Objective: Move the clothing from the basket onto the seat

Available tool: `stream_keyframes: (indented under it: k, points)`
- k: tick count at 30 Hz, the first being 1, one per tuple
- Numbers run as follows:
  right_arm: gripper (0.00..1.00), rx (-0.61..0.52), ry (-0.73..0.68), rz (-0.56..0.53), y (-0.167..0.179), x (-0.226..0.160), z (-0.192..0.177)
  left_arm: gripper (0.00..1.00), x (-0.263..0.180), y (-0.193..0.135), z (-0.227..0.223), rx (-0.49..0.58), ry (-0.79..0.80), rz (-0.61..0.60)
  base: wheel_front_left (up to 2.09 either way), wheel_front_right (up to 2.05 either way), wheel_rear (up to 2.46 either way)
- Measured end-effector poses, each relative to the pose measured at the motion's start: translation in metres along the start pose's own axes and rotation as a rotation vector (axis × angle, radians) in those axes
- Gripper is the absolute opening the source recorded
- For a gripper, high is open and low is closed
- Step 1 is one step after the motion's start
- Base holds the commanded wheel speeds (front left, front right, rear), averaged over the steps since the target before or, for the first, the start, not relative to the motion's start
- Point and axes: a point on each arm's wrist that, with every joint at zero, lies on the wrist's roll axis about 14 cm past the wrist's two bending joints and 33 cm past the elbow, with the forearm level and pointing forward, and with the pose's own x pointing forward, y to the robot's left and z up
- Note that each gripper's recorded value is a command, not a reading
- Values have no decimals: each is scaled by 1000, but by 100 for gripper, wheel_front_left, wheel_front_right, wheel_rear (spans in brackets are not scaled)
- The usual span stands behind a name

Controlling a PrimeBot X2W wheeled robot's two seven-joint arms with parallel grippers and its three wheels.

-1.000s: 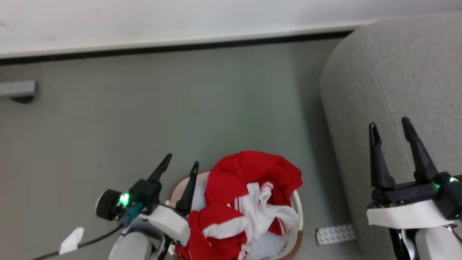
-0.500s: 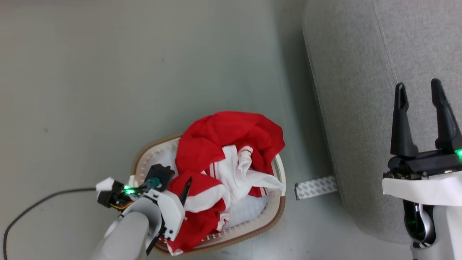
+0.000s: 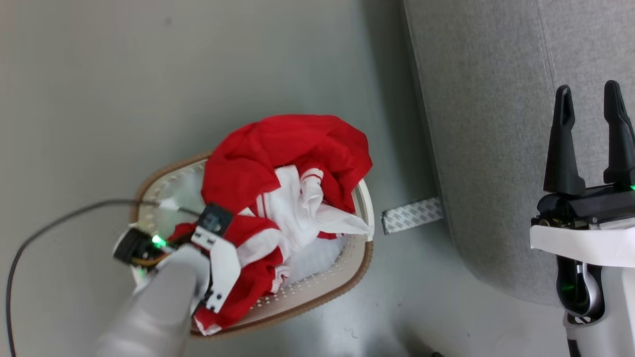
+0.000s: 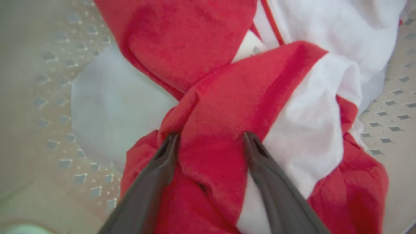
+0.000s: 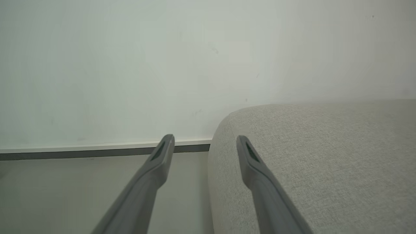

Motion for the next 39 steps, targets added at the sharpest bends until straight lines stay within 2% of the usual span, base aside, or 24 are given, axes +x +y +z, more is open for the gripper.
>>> stream_keyframes:
  k: [2, 6, 9, 10, 11, 12, 13, 19, 25, 35, 39]
  points:
    - [100, -2, 14, -7, -3, -1, -5, 100, 6, -3, 0, 55, 34, -15, 0, 0, 0]
    - [100, -8, 32, -13, -5, -2, -11, 100, 12, -16, -29, 146, 172, -60, 0, 0, 0]
    - [100, -8, 37, -16, -7, -1, -14, 100, 15, -17, -34, 183, 197, -69, 0, 0, 0]
    - [100, -9, 37, -16, -7, -1, -14, 80, 16, -17, -34, 189, 196, -71, 0, 0, 0]
    - [100, -10, 37, -16, -7, -1, -14, 46, 16, -18, -33, 194, 195, -74, 0, 0, 0]
    - [100, -10, 35, -15, -7, 0, -13, 27, 17, -20, -32, 196, 189, -78, 0, 0, 0]
    - [100, -10, 34, -14, -6, 0, -13, 0, 17, -22, -30, 198, 182, -82, 0, 0, 0]
    - [100, -9, 26, -9, -4, 0, -8, 0, 9, -25, -20, 210, 146, -79, 0, 0, 0]
    - [100, -18, -18, 9, 2, -1, 11, 0, -11, -28, -1, 196, 60, -60, 0, 0, 0]
    - [100, -11, -100, 34, 14, -25, 54, 0, -73, -45, 45, 135, -145, -2, 0, 0, 0]
    - [100, 1, -137, 60, 24, -37, 71, 0, -103, -54, 63, 67, -254, 19, 0, 0, 0]
